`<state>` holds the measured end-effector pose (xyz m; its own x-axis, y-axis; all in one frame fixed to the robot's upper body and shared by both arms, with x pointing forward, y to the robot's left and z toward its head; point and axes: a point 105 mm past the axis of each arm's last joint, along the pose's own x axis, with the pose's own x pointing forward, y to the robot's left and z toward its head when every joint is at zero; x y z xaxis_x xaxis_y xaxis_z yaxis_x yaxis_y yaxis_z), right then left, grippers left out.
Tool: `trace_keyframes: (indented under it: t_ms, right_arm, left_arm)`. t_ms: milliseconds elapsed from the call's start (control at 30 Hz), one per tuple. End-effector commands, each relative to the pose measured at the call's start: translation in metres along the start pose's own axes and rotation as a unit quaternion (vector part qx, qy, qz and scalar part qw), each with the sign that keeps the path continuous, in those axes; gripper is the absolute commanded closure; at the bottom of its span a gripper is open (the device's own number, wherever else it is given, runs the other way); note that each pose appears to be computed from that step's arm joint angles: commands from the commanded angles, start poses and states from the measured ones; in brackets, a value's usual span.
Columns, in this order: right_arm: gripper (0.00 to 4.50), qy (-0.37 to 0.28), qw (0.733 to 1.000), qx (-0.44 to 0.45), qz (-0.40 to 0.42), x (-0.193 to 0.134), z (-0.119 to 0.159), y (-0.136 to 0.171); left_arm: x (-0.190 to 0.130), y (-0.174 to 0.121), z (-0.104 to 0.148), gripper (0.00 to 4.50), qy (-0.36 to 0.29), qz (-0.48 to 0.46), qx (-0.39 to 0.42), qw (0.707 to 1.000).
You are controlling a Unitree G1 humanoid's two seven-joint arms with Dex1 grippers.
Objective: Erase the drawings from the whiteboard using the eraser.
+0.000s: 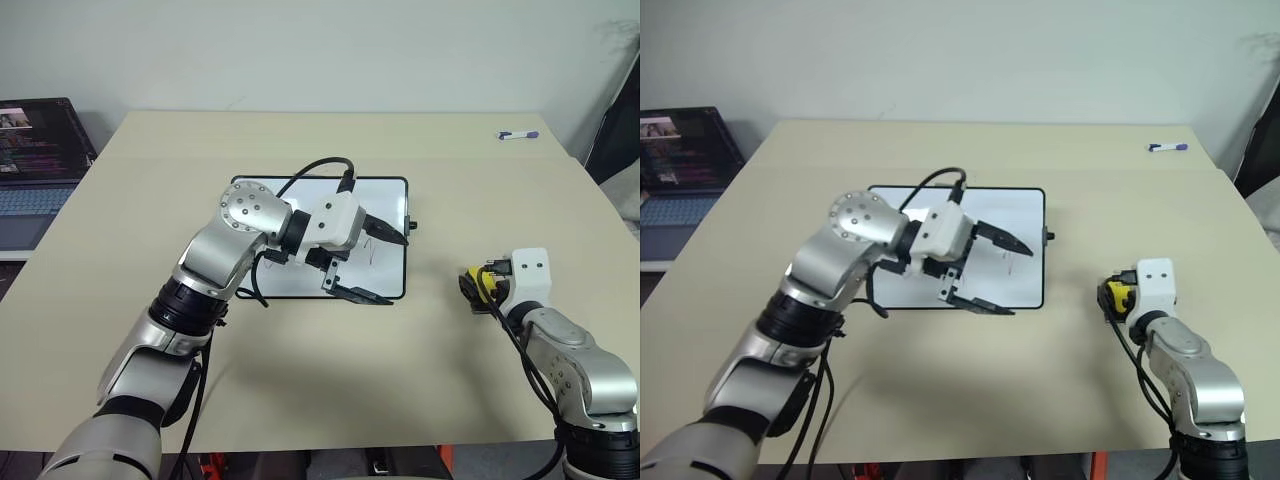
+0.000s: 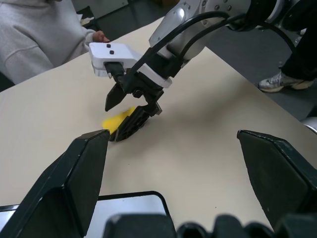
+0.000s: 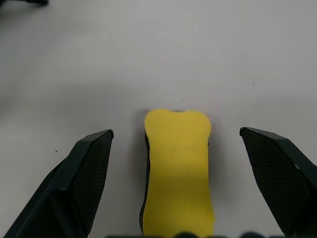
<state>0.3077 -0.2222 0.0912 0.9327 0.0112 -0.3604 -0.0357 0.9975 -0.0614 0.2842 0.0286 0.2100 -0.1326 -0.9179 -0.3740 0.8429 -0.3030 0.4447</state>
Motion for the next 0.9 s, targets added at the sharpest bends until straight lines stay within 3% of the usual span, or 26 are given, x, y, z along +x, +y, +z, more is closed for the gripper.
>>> trace_keyframes:
  t_ms: [33, 133, 333, 633, 833, 900]
  right_arm:
    - [0.37, -0.032, 0.999, 0.008, -0.013, -0.001, 0.013, -0.008]
    - [1.18, -0.036, 0.999, 0.016, -0.014, 0.0, 0.014, -0.008]
    - [3.26, -0.038, 0.999, 0.018, -0.006, 0.001, 0.016, -0.004]
    - [3.38, -0.076, 0.993, -0.05, 0.076, -0.023, 0.027, 0.021]
    - [3.38, -0.115, 0.972, -0.092, 0.185, -0.051, 0.041, 0.053]
    - [3.38, -0.143, 0.949, -0.126, 0.251, -0.065, 0.052, 0.075]
  left_arm:
    - [-0.004, -0.004, 0.002, 0.0, 0.003, -0.007, 0.011, 1.0]
    - [-0.005, -0.006, 0.001, 0.0, 0.006, -0.005, 0.008, 1.0]
    - [-0.011, -0.01, -0.006, 0.0, 0.012, 0.011, -0.017, 1.0]
    - [-0.045, -0.04, -0.032, 0.0, 0.041, 0.14, -0.134, 0.98]
    - [-0.065, -0.057, -0.053, 0.0, 0.083, 0.255, -0.204, 0.941]
    - [-0.069, -0.066, -0.059, 0.0, 0.092, 0.278, -0.223, 0.93]
